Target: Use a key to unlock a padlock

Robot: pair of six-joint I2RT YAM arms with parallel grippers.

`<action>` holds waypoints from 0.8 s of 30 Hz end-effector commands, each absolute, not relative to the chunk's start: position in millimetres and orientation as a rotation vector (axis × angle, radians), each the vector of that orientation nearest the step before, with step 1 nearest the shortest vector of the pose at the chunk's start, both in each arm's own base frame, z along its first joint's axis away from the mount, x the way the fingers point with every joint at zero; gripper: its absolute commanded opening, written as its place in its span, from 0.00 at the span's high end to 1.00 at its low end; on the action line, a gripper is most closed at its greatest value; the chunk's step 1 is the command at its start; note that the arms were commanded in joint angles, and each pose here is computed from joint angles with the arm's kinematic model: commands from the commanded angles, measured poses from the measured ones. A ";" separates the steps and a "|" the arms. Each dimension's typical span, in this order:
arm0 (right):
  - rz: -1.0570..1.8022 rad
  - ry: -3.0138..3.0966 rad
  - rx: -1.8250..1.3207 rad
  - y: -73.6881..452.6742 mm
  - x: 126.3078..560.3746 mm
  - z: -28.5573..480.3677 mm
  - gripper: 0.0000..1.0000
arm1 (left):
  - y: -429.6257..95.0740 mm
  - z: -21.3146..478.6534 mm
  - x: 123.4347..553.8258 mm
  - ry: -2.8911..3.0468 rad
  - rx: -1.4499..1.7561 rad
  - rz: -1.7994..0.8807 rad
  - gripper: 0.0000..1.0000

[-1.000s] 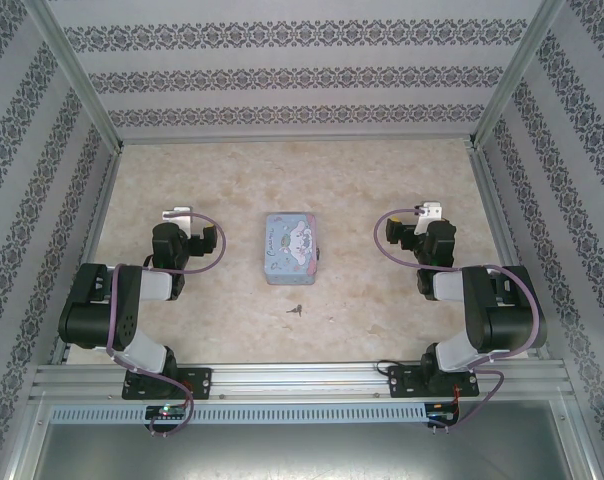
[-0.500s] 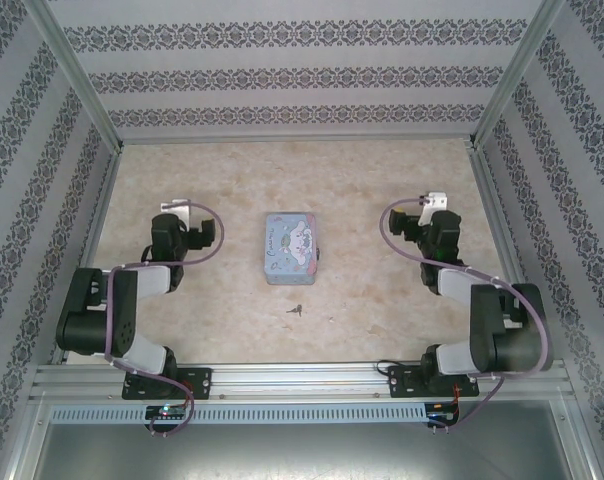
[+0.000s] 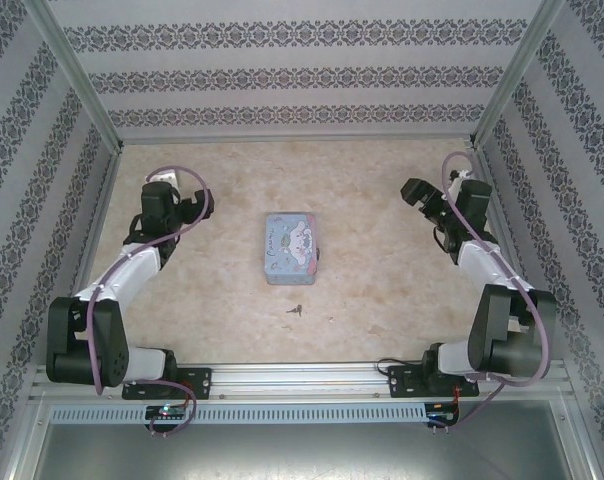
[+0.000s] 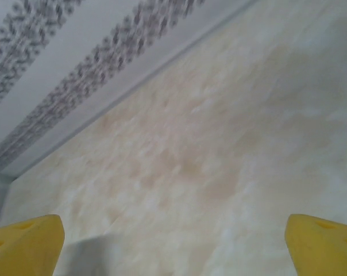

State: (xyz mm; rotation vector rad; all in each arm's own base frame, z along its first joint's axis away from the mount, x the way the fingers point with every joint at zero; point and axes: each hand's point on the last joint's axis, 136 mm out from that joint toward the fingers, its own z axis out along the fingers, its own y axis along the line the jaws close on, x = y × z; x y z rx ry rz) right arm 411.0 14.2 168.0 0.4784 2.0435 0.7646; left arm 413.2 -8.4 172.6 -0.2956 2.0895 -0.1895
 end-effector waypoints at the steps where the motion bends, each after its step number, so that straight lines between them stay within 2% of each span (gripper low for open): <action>1: 1.042 2.126 0.442 64.4 387.8 167.3 0.03 | -40.7 163.9 394.7 2.236 -0.391 -0.375 0.00; 10: 1.048 2.358 0.311 136.4 305.5 129.1 0.07 | -128.8 142.2 369.8 2.404 -0.278 -0.533 0.00; 15: 1.027 2.437 0.229 167.8 266.9 112.0 0.07 | -157.3 124.0 365.4 2.466 -0.259 -0.546 0.00; 19: 1.011 2.489 0.159 190.4 249.2 99.2 0.07 | -173.4 112.8 367.5 2.495 -0.265 -0.591 0.00; 24: 0.982 2.527 0.108 214.5 247.3 91.8 0.07 | -203.0 112.5 376.9 2.494 -0.240 -0.677 0.00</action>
